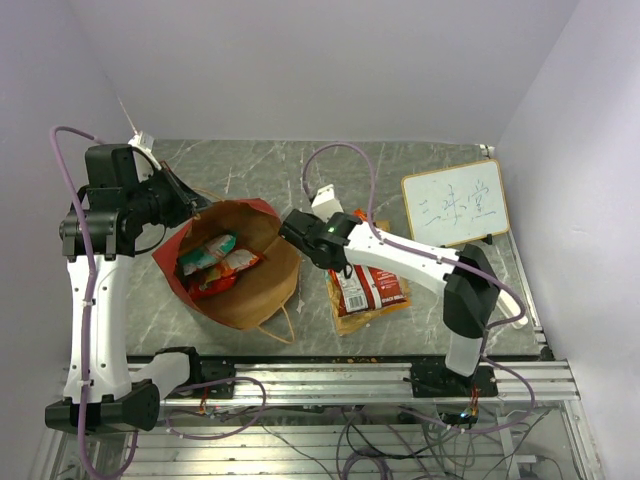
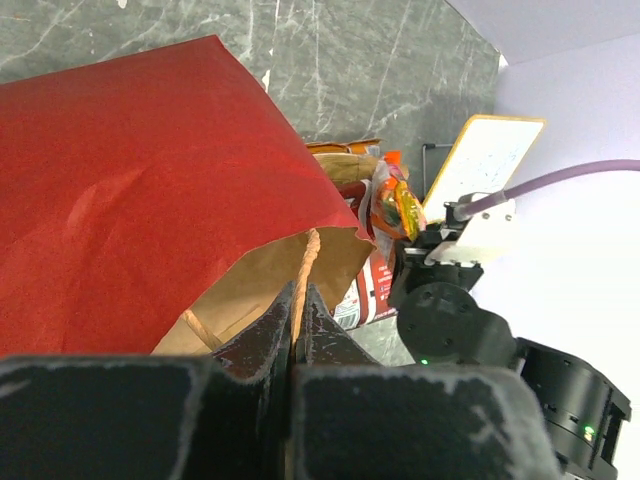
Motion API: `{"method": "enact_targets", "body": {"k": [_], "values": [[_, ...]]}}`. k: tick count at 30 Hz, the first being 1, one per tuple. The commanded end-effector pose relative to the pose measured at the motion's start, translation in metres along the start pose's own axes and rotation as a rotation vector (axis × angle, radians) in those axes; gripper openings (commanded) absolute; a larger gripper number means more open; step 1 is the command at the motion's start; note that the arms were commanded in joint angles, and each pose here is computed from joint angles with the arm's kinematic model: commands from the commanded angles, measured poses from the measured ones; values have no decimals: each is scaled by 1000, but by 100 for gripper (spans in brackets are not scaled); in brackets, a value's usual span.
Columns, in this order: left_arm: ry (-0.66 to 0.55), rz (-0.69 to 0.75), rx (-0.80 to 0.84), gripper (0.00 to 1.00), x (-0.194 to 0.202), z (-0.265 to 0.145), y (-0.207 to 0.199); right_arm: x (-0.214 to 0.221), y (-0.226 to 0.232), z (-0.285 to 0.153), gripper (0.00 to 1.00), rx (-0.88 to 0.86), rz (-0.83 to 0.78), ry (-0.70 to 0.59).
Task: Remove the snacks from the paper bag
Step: Place the snack at the center of the board.
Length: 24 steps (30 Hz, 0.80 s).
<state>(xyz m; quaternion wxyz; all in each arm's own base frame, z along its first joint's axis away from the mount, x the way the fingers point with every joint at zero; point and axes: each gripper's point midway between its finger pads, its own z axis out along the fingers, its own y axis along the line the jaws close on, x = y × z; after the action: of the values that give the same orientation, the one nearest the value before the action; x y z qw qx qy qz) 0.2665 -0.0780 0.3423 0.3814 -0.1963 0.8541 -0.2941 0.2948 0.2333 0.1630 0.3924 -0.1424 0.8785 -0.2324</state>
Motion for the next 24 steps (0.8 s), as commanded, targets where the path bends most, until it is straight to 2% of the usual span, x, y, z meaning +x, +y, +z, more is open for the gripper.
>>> {"method": "enact_targets", "body": {"k": [1, 4, 5, 9, 11, 15, 24], "values": [[-11, 36, 23, 7, -1, -7, -5, -14, 19, 10, 0, -24, 80, -54], [-8, 48, 16, 7, -2, -8, -5, -13, 45, 18, 1, -121, 112, -45], [-6, 52, 13, 7, -2, -8, -4, -12, 52, 21, 5, -141, 106, -42], [1, 58, 5, 7, 0, -9, -3, -8, 63, 35, 13, -124, 86, -32], [6, 55, 9, 7, 2, -9, -2, -8, 62, 41, 13, -104, 87, -27], [10, 51, 11, 7, 4, -8, -2, -9, 50, 46, 5, -62, 126, -2], [8, 45, 25, 7, 7, -9, -3, 0, 34, 47, 5, 8, 191, 33]]}}
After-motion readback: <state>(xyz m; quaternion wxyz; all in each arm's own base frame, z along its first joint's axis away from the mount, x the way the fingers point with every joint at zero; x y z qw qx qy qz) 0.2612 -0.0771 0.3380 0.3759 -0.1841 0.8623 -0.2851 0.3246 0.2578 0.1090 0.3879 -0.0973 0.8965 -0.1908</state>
